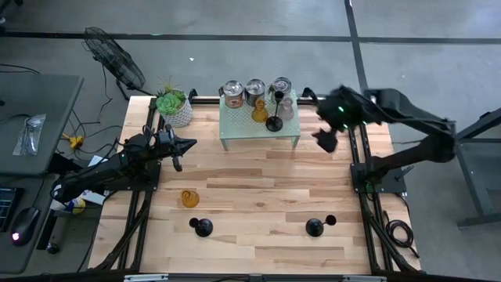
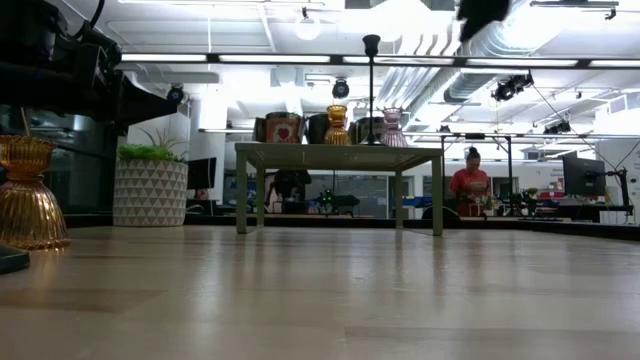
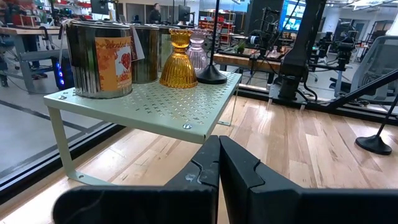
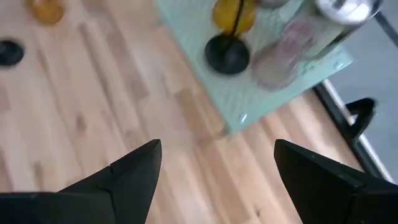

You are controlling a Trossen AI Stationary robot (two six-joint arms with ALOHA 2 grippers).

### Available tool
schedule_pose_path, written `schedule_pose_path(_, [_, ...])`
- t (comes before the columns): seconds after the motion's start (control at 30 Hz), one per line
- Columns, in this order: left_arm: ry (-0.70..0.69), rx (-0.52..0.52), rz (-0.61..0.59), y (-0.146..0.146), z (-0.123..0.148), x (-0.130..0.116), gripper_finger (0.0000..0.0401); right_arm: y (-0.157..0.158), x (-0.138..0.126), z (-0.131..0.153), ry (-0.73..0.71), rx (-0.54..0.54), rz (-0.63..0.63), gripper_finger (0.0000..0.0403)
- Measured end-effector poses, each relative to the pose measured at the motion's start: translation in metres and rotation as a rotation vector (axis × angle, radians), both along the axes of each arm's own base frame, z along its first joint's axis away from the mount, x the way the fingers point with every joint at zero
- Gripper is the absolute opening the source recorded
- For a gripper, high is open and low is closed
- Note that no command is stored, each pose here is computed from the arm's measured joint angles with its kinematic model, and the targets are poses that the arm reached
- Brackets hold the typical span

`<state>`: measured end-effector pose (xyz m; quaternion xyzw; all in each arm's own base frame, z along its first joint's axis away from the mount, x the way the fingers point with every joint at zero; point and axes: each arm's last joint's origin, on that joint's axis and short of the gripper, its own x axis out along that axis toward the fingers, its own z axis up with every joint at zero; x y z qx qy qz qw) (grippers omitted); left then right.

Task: Pick & Place candle stick holders
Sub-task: Put the right black candle holder on the shelf

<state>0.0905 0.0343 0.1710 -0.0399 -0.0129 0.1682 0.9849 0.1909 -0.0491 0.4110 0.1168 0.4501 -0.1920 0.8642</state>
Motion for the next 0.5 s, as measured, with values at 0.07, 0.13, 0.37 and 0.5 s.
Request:
schedule_pose_path(0.07, [0.000, 0.000, 0.000, 0.000, 0.000, 0.000, 0.0000, 0.012, -0.015, -0.007, -0.001, 0.002, 0.046, 0.0303])
schedule_pose_path(0.13, [0.000, 0.000, 0.000, 0.000, 0.000, 0.000, 0.0000, 0.024, -0.029, -0.015, -0.003, 0.019, 0.109, 0.0303])
schedule_pose_path(0.37, [0.000, 0.000, 0.000, 0.000, 0.000, 0.000, 0.0000, 0.059, -0.069, -0.053, 0.007, 0.112, 0.302, 0.0303])
schedule_pose_path(0.5, [0.000, 0.000, 0.000, 0.000, 0.000, 0.000, 0.0000, 0.073, -0.079, -0.075, 0.010, 0.163, 0.357, 0.0303])
